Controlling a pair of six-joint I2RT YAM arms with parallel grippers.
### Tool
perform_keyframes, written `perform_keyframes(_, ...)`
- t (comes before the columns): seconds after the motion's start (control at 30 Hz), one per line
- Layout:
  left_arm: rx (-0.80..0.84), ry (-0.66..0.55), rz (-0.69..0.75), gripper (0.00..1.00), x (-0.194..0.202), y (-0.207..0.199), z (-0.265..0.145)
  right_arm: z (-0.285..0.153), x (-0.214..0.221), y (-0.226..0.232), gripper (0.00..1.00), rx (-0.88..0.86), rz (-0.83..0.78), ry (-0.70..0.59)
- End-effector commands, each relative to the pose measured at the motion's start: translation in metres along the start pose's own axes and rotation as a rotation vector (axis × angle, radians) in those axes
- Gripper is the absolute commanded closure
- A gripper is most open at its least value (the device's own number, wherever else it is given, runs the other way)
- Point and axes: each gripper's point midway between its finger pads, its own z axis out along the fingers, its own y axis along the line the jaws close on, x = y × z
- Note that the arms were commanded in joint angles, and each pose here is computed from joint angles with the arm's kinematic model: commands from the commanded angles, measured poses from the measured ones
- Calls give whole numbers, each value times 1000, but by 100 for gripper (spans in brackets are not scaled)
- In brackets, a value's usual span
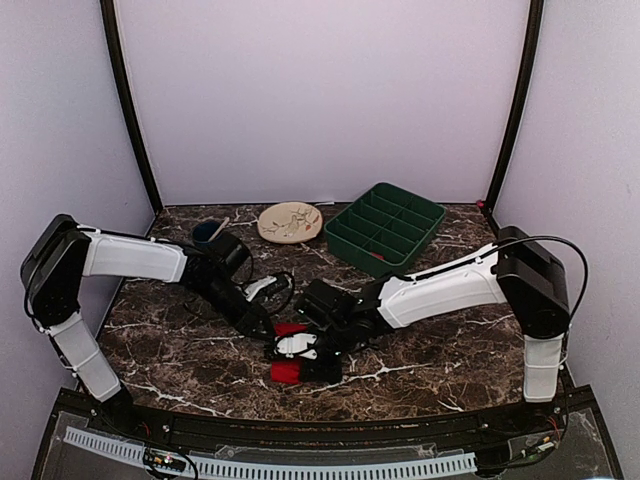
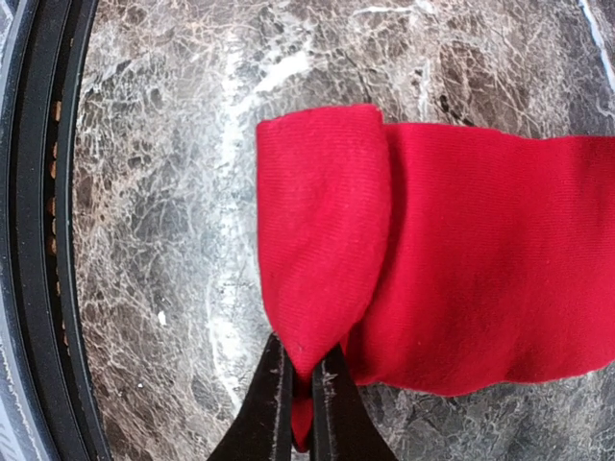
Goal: Roll the socks
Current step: Roll the sock at the center of the board.
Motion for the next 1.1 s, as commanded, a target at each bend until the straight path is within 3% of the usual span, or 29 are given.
perform_keyframes(0.0, -91, -77, 2, 74, -9, 7, -14, 4, 5, 2, 99, -48, 28, 36)
perform_keyframes(0.13, -182, -177, 0, 75, -19, 11, -32, 3, 4, 2, 99, -83, 45, 41)
perform_keyframes(0.33, -374, -419, 25, 79, -25, 16, -80, 4, 5, -2, 99, -153, 99, 58)
perform_keyframes(0.57, -428, -662, 56, 81, -22, 0, -121, 1, 4, -11, 99, -209, 151, 56)
perform_keyframes(0.77, -419, -673, 236, 89, -13, -36, -105, -1, 4, -17, 98, -246, 187, 58)
perform_keyframes(1.07, -320, -510, 422, 88, 9, -80, -55, -3, 2, -16, 98, -278, 202, 46)
